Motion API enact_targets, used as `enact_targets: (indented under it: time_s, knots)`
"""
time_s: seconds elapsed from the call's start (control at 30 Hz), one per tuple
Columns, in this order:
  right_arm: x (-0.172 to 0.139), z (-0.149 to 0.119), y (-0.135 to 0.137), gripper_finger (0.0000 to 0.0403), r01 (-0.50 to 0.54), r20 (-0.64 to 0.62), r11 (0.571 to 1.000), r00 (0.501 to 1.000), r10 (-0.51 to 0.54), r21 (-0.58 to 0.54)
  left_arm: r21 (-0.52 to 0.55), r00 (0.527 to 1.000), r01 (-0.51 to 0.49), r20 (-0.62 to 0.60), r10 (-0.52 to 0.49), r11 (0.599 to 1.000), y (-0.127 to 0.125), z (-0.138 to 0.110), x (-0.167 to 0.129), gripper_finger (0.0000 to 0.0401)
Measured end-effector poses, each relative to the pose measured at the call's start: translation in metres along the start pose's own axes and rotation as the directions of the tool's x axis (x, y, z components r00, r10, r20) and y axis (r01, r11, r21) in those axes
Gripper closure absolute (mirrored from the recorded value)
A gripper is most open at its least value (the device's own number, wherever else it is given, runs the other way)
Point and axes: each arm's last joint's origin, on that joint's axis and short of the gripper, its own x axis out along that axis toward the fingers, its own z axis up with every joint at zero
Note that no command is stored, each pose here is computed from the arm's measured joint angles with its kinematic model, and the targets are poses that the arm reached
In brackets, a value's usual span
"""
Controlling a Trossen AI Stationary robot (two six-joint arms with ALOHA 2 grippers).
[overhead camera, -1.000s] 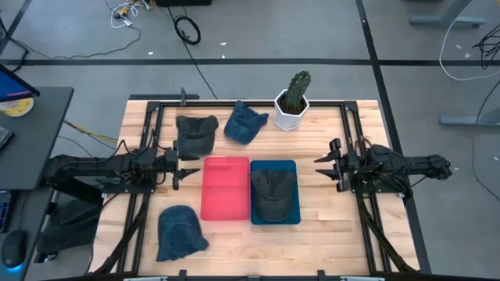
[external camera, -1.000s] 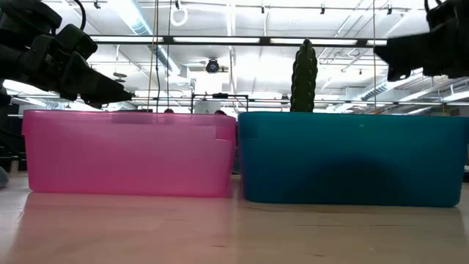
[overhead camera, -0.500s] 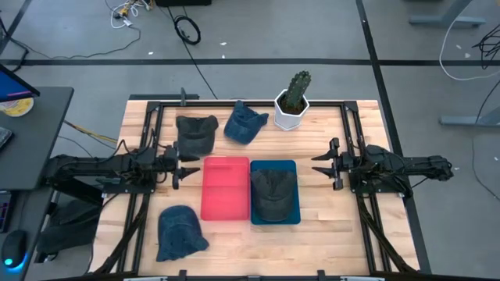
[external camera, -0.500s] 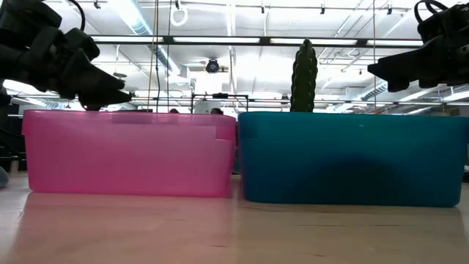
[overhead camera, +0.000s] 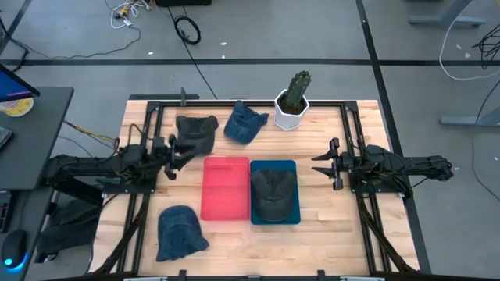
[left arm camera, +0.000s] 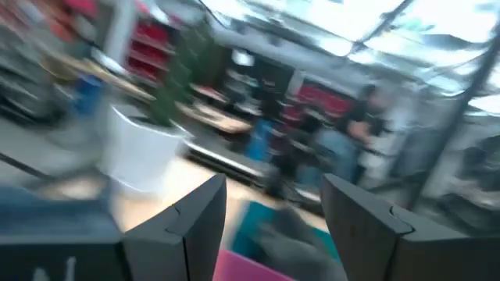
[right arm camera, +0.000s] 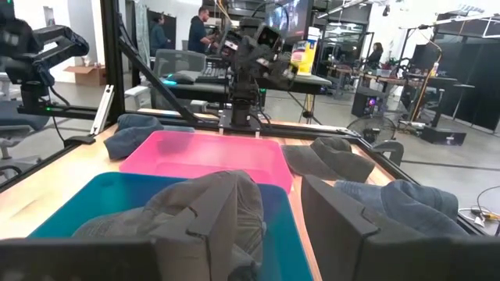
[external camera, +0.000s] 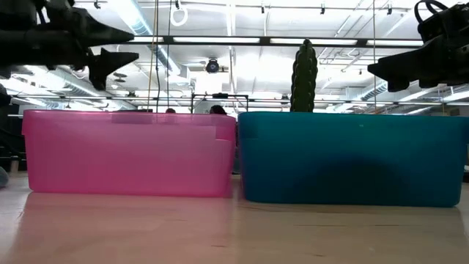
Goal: Pick & Place hat
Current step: Put the black cap into the blue bin
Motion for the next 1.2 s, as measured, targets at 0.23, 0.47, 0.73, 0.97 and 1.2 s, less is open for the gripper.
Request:
enact_targets:
  time_s: [0.23, 0.47, 0.73, 0.97, 1.2]
  knots:
    - [0.000, 0.000, 0.000, 0.0255, 0.000, 0.000, 1.000, 1.000, 0.000, 0.000, 0.308, 0.986, -0.167, 0.047, 0.161, 0.936, -0.018, 0.060, 0.011, 0.0188]
    - [0.000, 0.000, 0.000, 0.0255, 0.000, 0.000, 1.000, 1.000, 0.000, 0.000, 0.518, 0.794, -0.335, -0.295, 0.532, 0.787, -0.029, 0.096, 0.036, 0.0188]
    - [0.000, 0.000, 0.000, 0.0255, 0.000, 0.001, 1.000, 1.000, 0.000, 0.000, 0.512, 0.300, -0.298, -0.751, 0.589, 0.805, -0.012, 0.094, 0.078, 0.0188]
    - [0.000, 0.000, 0.000, 0.0255, 0.000, 0.001, 1.000, 1.000, 0.000, 0.000, 0.565, 0.121, -0.181, -0.799, 0.588, 0.805, 0.024, 0.082, 0.116, 0.0188]
    - [0.000, 0.000, 0.000, 0.0255, 0.000, 0.001, 1.000, 1.000, 0.000, 0.000, 0.545, 0.150, -0.100, -0.819, 0.555, 0.832, 0.043, 0.073, 0.135, 0.0188]
